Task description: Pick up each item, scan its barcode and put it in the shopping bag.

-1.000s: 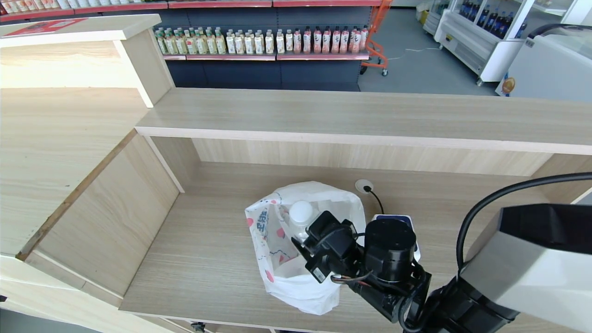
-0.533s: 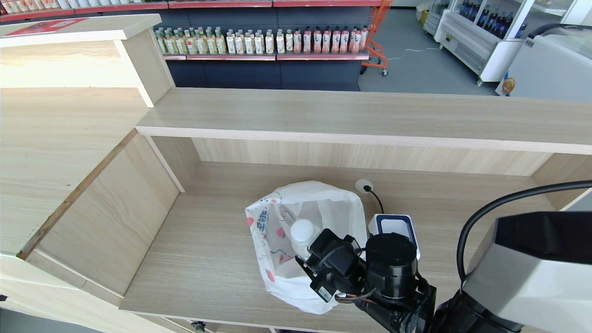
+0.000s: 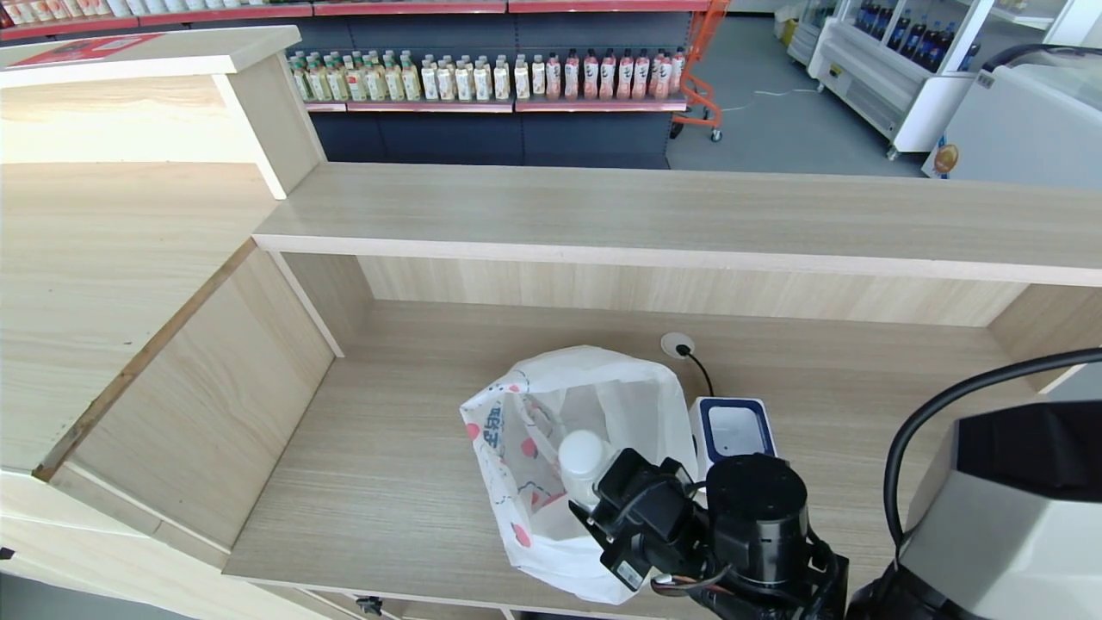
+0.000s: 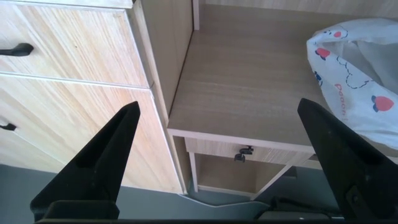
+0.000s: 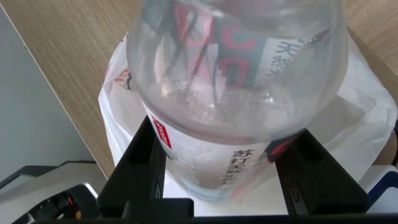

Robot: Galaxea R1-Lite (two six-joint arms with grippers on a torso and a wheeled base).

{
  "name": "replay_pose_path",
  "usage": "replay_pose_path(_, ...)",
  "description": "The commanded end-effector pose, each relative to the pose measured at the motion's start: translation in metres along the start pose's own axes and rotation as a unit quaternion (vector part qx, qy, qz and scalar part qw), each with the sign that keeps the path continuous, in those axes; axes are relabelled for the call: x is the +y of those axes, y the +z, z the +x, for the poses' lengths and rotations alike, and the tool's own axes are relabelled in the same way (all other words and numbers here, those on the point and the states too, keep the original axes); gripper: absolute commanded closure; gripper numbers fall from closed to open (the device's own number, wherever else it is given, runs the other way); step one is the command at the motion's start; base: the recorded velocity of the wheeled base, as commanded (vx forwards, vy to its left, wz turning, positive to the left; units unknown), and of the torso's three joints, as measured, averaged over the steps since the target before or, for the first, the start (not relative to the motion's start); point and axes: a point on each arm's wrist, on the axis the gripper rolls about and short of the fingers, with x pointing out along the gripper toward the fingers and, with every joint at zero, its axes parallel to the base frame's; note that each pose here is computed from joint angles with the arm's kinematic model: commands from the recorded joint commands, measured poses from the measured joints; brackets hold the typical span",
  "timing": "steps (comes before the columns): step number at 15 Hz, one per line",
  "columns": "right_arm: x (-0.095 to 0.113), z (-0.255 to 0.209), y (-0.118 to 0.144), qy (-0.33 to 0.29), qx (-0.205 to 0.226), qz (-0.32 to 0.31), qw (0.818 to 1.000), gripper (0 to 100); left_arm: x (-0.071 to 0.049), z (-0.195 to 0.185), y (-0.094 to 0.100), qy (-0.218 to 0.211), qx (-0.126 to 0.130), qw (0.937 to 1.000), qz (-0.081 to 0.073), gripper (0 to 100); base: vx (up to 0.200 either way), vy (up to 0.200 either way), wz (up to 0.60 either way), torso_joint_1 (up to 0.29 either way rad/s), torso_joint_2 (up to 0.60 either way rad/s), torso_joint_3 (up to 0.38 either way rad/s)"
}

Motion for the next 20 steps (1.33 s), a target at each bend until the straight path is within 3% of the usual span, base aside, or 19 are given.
replay_pose_path(1, 0.000, -0.001, 0.002, -0.001, -0.005, 0.002, 1.000, 100, 0.000, 0.000, 0.000, 0.000, 0.000, 1.0000, 0.000, 0, 0.000, 0.000, 0.00, 0.000, 0.00, 0.000)
replay_pose_path(5, 0.004, -0.001, 0.000, 0.001, -0.007, 0.003, 1.000, 100, 0.000, 0.000, 0.000, 0.000, 0.000, 1.0000, 0.000, 0, 0.000, 0.000, 0.00, 0.000, 0.00, 0.000)
replay_pose_path(12, 0.016, -0.001, -0.008, -0.019, 0.025, 0.005, 0.999, 100, 0.000, 0.000, 0.000, 0.000, 0.000, 1.0000, 0.000, 0, 0.000, 0.000, 0.00, 0.000, 0.00, 0.000)
replay_pose_path(20, 0.022, 0.003, -0.007, -0.025, 0.021, 0.021, 0.999, 100, 0.000, 0.000, 0.000, 0.000, 0.000, 1.0000, 0.000, 0, 0.000, 0.000, 0.00, 0.000, 0.00, 0.000)
